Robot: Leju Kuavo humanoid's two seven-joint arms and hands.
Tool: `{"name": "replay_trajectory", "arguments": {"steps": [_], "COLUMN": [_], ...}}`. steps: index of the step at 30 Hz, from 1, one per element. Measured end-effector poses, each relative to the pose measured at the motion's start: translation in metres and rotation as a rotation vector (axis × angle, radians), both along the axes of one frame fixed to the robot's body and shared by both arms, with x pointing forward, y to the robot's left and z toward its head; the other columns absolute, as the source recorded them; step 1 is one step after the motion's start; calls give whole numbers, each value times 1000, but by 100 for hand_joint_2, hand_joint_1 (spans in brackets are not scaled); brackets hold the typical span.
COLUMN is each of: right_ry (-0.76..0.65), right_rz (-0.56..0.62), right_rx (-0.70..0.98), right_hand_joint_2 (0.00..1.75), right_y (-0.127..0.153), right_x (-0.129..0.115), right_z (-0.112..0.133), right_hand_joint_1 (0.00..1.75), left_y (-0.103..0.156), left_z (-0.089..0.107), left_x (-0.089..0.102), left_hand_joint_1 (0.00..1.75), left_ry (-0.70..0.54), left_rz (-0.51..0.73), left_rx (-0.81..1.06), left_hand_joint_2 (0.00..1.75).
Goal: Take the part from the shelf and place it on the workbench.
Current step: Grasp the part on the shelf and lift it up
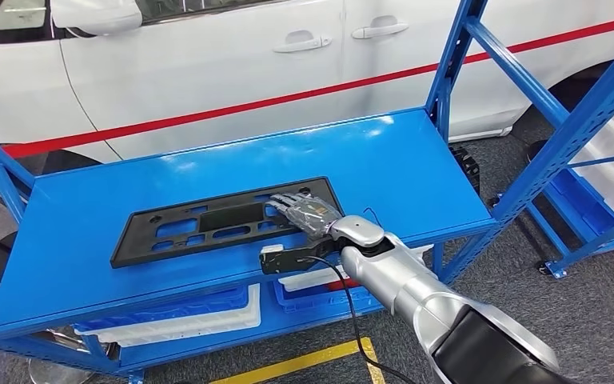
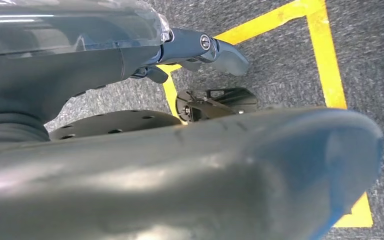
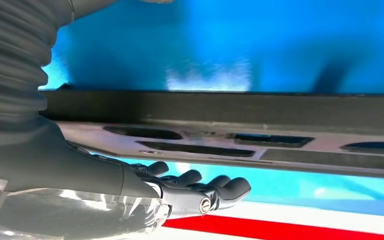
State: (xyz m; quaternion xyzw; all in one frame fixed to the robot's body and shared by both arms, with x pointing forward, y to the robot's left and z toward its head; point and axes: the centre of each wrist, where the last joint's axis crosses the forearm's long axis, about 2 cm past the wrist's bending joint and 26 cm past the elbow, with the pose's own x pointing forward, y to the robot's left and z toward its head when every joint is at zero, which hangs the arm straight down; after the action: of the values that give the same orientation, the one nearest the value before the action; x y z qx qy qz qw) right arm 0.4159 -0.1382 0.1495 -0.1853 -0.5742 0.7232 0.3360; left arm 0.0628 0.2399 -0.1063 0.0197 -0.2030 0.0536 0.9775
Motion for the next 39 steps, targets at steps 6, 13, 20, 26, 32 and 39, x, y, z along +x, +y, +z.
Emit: {"name": "replay_trajectory", "arguments": {"steps": [6,13,20,26,32,39], "right_ry": [23,38,54,52,-8,-41], "right_rz": [-2,-7,-23,-17,-13,-8], "right_rx": [44,63,49,63,108,138], "right_hand_joint_2": [175,175,175,175,175,175], "right_y": [9,18,26,39,45,50], "right_x": [-4,-11,-15,-18,-26,-29], "right_z": [-1,-8,-9,-5,-11,-11], "right_hand_joint_1": [0,0,0,0,0,0], "left_y": [0,-1,-1,-1,-3,-6], "left_z": [0,0,0,0,-1,0], "left_x": [-1,-2,-3,-3,-7,-7], "left_hand_joint_1": [0,0,0,0,0,0], "left_ry": [-5,-1,3,3,13,14], "left_rz": [1,0,-4,-5,-6,-7], "left_rx": [-7,-11,-15,-17,-21,-26], "left_hand_joint_2": [0,0,0,0,0,0]}}
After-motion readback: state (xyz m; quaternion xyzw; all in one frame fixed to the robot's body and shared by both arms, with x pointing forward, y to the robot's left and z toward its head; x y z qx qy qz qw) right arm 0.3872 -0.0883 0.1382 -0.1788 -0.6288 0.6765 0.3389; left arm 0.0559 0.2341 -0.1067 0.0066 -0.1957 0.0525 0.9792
